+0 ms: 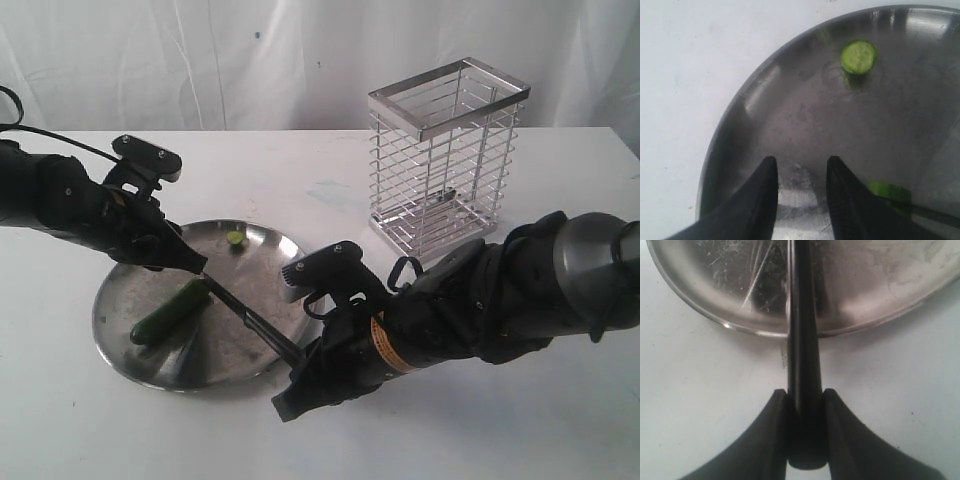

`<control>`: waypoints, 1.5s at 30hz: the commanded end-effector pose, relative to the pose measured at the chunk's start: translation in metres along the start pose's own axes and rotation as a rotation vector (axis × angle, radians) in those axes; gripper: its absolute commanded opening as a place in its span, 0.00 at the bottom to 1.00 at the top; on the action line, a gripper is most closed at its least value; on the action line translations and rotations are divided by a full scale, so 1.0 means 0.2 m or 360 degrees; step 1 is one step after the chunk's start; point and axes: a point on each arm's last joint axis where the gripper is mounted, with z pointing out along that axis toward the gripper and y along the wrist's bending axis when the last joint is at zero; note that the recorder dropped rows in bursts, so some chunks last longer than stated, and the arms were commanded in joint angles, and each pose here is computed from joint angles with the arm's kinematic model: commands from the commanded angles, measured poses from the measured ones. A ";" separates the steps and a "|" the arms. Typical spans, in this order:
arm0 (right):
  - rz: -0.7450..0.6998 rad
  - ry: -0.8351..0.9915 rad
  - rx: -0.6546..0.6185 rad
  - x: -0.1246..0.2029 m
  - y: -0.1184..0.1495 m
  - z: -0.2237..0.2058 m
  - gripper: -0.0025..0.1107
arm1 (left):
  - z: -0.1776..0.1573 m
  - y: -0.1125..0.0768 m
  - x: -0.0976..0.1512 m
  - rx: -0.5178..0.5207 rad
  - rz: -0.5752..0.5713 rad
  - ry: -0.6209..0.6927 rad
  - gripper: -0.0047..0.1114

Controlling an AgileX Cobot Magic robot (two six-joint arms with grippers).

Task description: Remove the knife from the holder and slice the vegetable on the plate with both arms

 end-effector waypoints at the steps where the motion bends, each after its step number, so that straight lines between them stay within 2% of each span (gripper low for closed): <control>1: -0.0007 -0.0012 0.0015 -0.01 0.00 0.00 0.02 | 0.01 -0.03 0.04 0.0042 -0.0014 0.0096 0.38; 7: -0.0007 -0.0012 0.0015 -0.01 0.00 0.00 0.02 | 0.04 -0.03 0.06 0.0051 -0.0015 0.0139 0.38; 24: 0.0022 -0.0016 0.0032 -0.01 -0.01 0.00 0.02 | -0.08 -0.02 0.00 0.0045 -0.0010 0.0055 0.38; 33: 0.0060 -0.0014 0.0020 -0.01 0.00 0.00 0.02 | -0.09 -0.02 0.01 0.0049 0.0025 0.0094 0.38; 36: 0.0093 -0.0015 0.0023 -0.01 -0.01 0.00 0.02 | -0.09 0.02 0.02 0.0022 0.0024 0.0110 0.38; 42: 0.0108 -0.0014 0.0017 -0.01 0.00 0.00 0.02 | -0.10 0.17 0.06 -0.0052 -0.0118 0.0144 0.38; 45: 0.0120 -0.0014 0.0017 -0.01 0.00 0.00 0.02 | -0.10 0.20 0.06 -0.0063 -0.0169 0.0143 0.38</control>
